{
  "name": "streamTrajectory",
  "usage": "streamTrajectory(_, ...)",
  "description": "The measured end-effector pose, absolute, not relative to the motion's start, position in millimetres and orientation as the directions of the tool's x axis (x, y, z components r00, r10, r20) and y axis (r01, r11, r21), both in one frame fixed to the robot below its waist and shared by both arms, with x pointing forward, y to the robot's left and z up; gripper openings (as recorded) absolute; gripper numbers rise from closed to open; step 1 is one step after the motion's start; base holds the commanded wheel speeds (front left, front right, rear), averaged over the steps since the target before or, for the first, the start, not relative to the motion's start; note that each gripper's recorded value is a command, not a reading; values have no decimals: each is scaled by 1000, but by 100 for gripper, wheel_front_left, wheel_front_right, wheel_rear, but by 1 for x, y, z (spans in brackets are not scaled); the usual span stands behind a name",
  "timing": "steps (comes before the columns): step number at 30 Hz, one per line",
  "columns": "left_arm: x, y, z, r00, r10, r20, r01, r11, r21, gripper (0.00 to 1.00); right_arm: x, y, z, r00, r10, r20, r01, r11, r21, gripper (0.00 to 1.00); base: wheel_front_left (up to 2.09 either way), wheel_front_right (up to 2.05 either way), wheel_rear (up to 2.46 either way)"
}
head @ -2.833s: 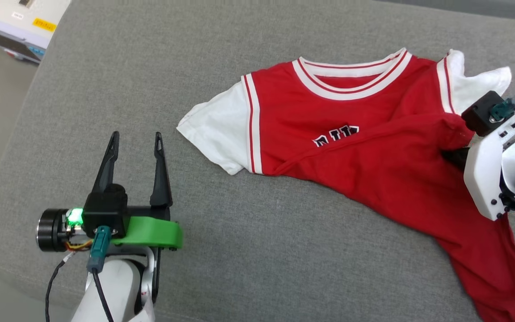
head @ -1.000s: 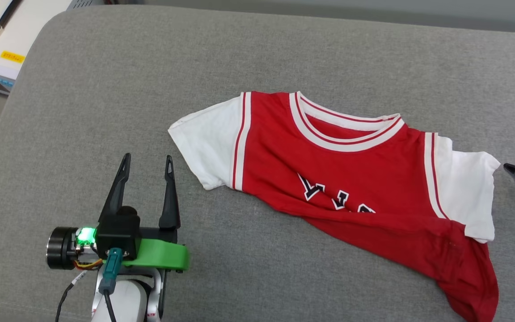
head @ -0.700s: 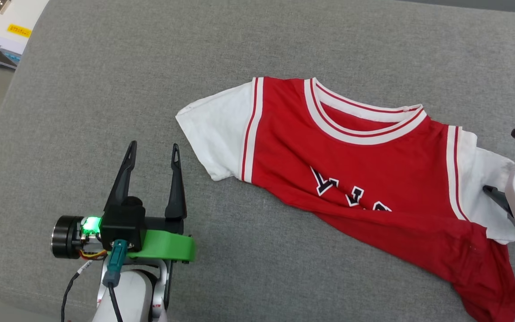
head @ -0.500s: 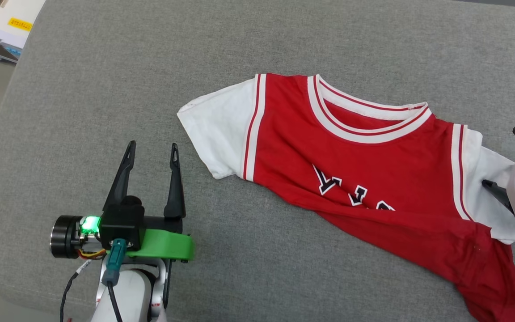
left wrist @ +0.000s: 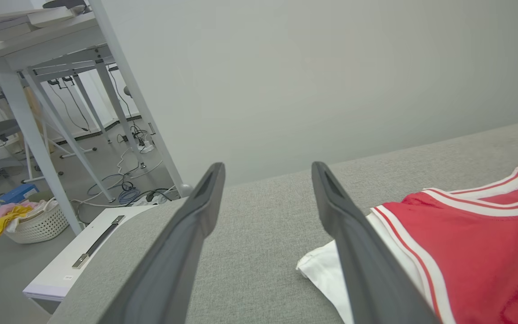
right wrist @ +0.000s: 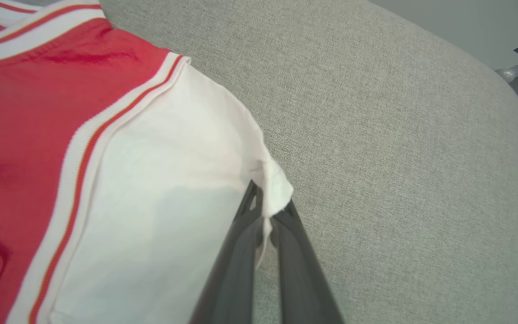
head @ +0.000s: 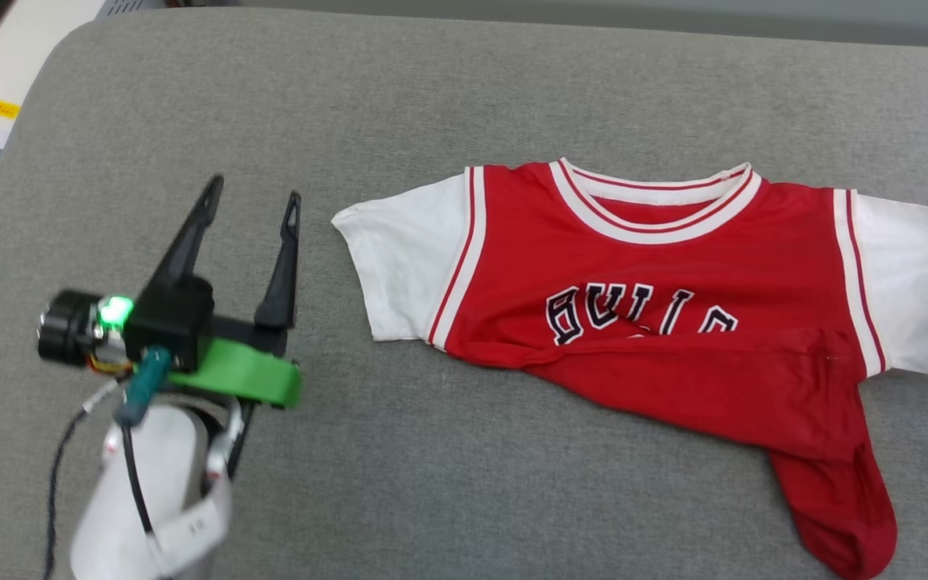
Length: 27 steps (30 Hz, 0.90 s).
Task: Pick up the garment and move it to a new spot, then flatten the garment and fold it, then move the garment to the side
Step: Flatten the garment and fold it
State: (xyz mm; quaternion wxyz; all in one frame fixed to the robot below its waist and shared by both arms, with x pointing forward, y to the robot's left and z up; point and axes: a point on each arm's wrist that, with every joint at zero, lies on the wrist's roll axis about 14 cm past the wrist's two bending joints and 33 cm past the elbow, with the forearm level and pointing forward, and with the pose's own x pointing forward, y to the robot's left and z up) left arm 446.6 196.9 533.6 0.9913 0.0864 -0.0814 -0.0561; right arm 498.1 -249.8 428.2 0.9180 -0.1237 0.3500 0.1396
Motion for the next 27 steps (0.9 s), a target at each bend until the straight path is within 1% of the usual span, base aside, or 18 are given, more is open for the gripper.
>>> streamTrajectory(3,468,194,544,974,-192,122,164,964,210,100,495,-251,431,724,170,-668,-337,933,-128,0,0,0,0)
streamTrajectory(4,477,192,545,974,-213,84,190,956,223,100,495,-250,432,727,170,-665,-336,933,-128,0,0,0,0)
streamTrajectory(6,492,186,551,969,-243,39,230,951,206,100,495,-250,434,734,173,-656,-338,932,-133,0,0,0,0)
streamTrajectory(7,499,181,549,965,-262,-23,261,945,195,100,494,-249,435,737,173,-653,-339,931,-136,0,0,0,0)
streamTrajectory(10,509,158,538,916,-352,-191,381,913,147,100,493,-248,437,741,179,-648,-345,928,-138,0,0,0,0)
streamTrajectory(12,511,152,527,863,-384,-328,439,892,110,100,493,-246,438,744,186,-641,-351,926,-138,0,0,0,0)
streamTrajectory(16,512,154,507,751,-388,-535,491,869,58,100,495,-241,439,748,202,-632,-366,920,-138,0,0,0,0)
streamTrajectory(18,509,155,491,677,-381,-630,510,860,28,100,497,-238,437,745,209,-633,-375,916,-139,0,0,0,0)
streamTrajectory(21,509,153,471,595,-374,-711,518,855,-17,100,502,-234,436,745,220,-630,-388,911,-140,0,0,0,0)
streamTrajectory(25,509,157,439,495,-337,-801,515,856,-42,100,508,-230,433,740,234,-631,-405,903,-141,0,0,0,0)
streamTrajectory(26,508,162,414,431,-308,-848,501,864,-59,100,512,-227,429,736,241,-633,-415,899,-140,0,0,0,0)
streamTrajectory(27,507,163,406,412,-300,-860,496,866,-64,100,514,-226,427,733,243,-635,-418,898,-139,0,0,0,0)
